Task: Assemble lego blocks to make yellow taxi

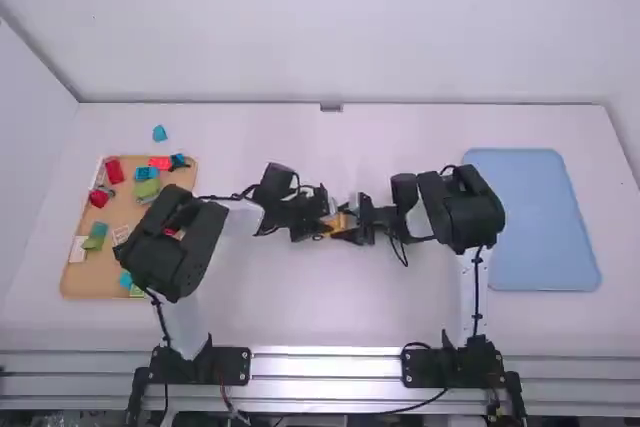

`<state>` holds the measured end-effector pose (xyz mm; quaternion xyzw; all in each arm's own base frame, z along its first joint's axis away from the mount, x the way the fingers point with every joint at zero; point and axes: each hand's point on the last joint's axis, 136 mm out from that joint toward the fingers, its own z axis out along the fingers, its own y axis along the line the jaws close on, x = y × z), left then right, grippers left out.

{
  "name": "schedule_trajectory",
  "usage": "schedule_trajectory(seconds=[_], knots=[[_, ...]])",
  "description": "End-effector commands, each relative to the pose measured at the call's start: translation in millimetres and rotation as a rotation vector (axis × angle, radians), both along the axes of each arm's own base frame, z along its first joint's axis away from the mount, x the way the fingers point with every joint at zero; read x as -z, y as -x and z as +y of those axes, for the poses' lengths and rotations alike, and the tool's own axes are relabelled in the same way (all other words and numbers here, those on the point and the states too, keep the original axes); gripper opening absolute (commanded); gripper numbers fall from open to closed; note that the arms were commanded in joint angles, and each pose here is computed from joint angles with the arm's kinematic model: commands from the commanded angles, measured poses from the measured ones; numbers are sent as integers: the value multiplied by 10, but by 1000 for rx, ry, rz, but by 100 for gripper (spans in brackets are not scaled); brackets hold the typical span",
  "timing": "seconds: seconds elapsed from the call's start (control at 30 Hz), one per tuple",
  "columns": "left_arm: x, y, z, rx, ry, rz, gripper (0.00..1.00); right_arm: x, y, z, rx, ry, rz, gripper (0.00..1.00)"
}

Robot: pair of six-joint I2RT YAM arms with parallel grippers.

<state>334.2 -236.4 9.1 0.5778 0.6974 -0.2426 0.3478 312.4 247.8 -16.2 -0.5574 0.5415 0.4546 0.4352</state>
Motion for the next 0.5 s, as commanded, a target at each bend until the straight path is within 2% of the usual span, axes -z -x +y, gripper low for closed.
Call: schedule_trajectory(seconds=[0.0,0.1,0.13,0.17,0.27,0.37,0.47], knots=[[-164,-179,226,-92,-28,-44,32,134,44,-12,25,33,73,47],[-307,-118,350,-56,3,-43,34,134,42,-11,25,33,72,47],[-338,-111,388,-52,9,-45,37,134,42,-11,25,33,72,48],[-423,-82,475,-34,38,-46,44,136,40,-12,26,34,71,48],[-559,-24,529,27,117,-70,49,137,37,-12,27,35,70,47],[-592,14,544,45,154,-71,52,135,34,-11,28,34,68,47],[-553,24,568,36,142,-64,51,136,34,-12,28,35,69,47]])
